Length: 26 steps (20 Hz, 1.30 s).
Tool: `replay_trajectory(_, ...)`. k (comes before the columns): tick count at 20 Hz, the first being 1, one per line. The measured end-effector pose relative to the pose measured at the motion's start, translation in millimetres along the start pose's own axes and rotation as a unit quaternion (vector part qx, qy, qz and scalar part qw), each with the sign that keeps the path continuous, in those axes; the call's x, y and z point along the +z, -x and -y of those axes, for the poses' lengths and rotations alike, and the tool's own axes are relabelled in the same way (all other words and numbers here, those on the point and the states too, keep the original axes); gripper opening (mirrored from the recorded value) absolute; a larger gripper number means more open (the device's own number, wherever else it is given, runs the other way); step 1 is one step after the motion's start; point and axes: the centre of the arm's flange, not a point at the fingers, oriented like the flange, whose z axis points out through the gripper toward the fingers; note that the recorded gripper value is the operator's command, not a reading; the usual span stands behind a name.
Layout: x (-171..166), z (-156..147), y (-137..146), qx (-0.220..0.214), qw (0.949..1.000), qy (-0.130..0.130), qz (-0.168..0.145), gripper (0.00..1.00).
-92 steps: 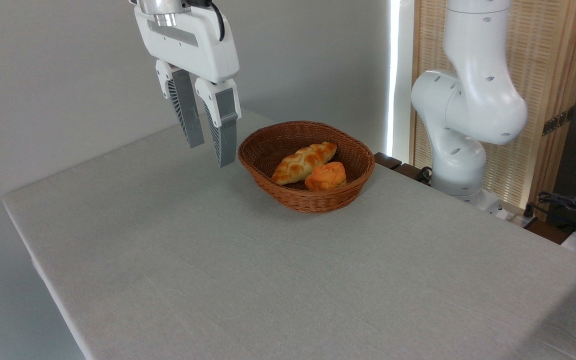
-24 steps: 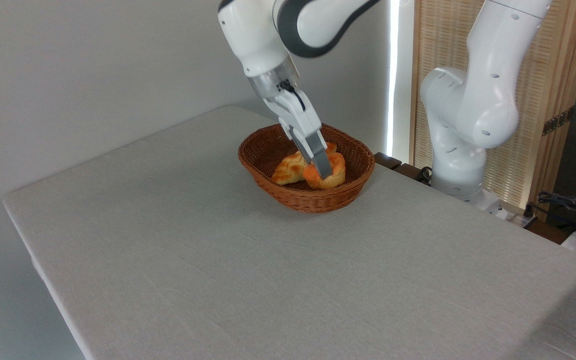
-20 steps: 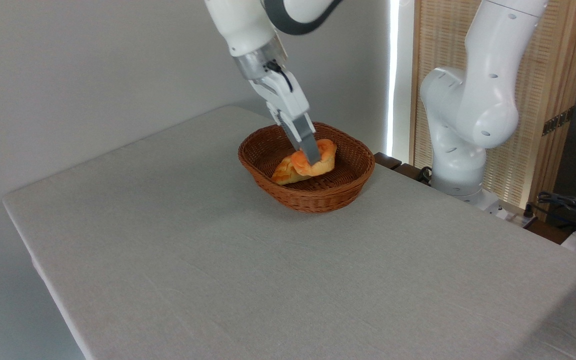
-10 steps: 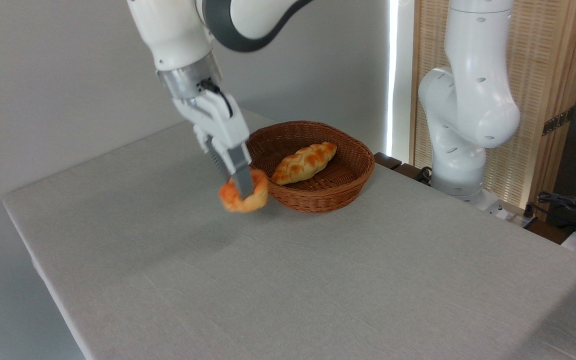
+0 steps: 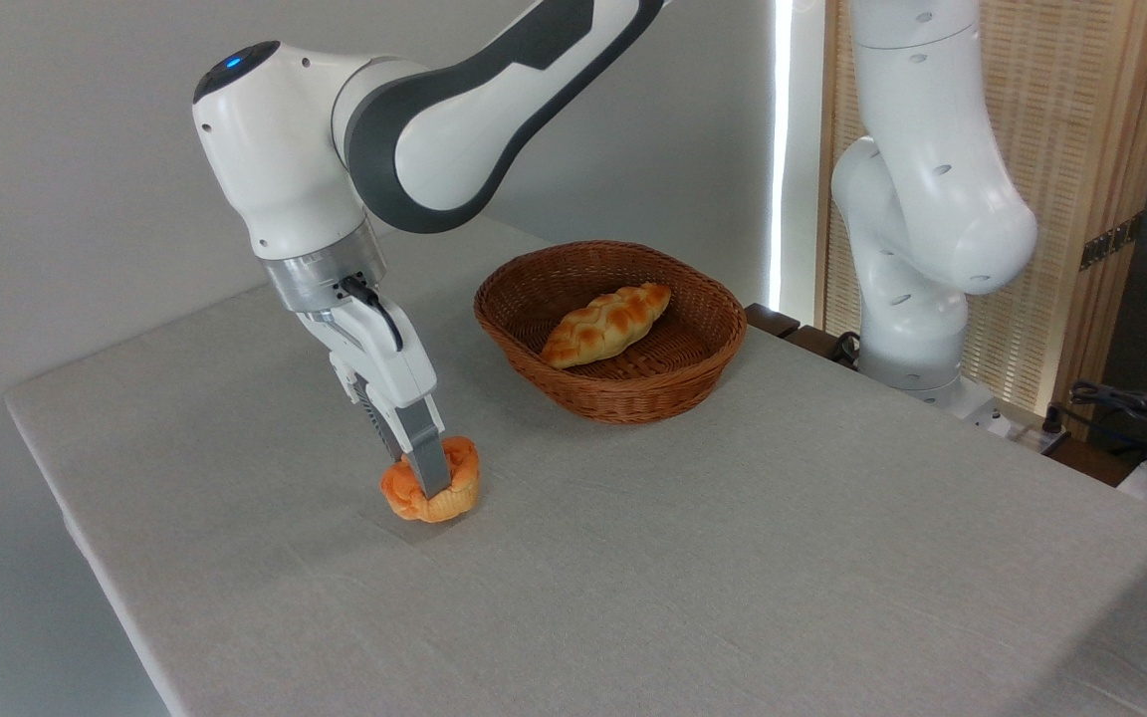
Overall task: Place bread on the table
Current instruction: 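Open the gripper to release the roll and raise it away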
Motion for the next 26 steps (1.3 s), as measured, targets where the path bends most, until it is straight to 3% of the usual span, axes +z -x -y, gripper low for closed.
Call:
replay_trajectory(14, -13, 1, -1, -0.008, 0.9999, -0.007, -0.011, 1.0)
replay_trajectory(18, -59, 20, 15, -0.029, 0.9986, -0.019, -0.04, 1.0)
replay_trajectory(26, -168, 25, 104, -0.075, 0.9945, -0.028, -0.067, 1.0)
